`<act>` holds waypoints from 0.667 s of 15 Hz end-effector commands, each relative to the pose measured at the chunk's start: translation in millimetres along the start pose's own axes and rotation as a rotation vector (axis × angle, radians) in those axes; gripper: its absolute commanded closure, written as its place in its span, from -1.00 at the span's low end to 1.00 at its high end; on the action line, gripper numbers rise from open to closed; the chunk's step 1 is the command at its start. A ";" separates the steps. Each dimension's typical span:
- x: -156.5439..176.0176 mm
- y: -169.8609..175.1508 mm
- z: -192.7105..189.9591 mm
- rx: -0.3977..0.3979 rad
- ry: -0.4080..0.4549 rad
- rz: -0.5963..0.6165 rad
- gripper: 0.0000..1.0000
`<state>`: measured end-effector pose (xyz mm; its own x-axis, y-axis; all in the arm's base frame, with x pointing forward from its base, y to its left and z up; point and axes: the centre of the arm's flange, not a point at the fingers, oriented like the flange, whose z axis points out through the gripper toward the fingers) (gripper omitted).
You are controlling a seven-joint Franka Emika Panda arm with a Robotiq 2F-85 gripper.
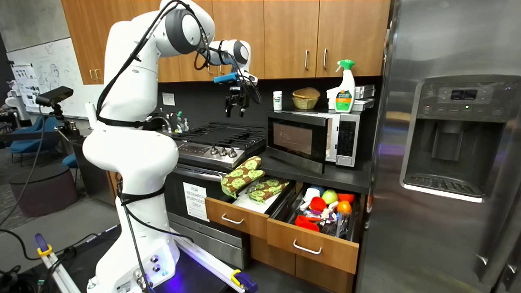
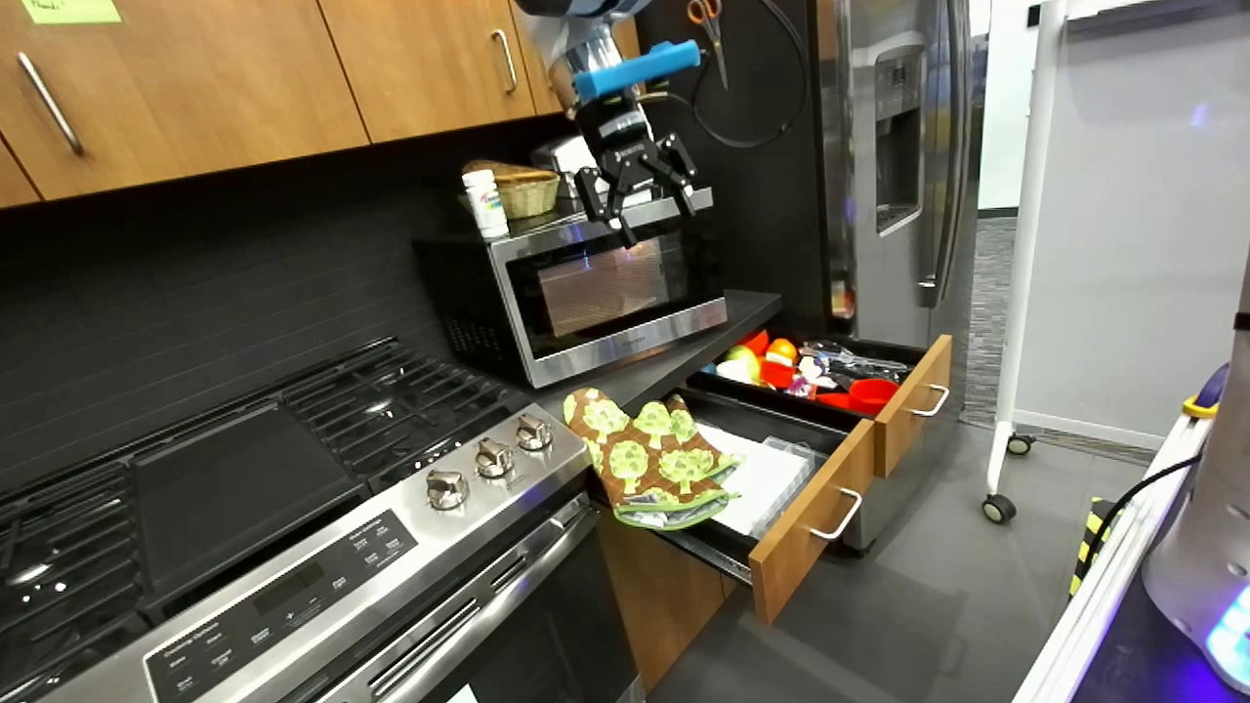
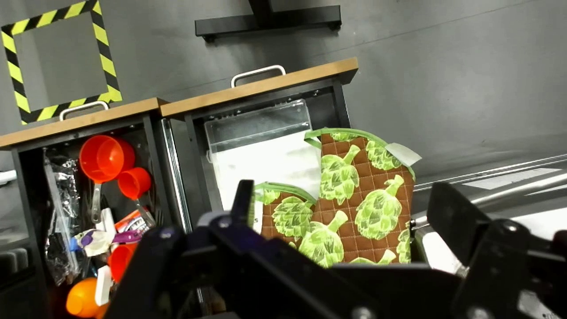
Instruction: Take the oven knits out of the drawer
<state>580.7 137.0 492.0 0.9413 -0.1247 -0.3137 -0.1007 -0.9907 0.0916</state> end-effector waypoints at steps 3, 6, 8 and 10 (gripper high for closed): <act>-77.7 33.7 63.8 0.052 0.015 0.008 -1.00; -98.0 46.7 92.3 0.055 0.015 0.003 -1.00; -112.9 57.0 114.9 0.055 0.015 0.006 -1.00; -129.0 65.9 134.7 0.052 0.020 0.001 -1.00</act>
<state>473.5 100.3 432.0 0.9365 -0.1387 -0.3222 -0.1198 -0.9897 0.0779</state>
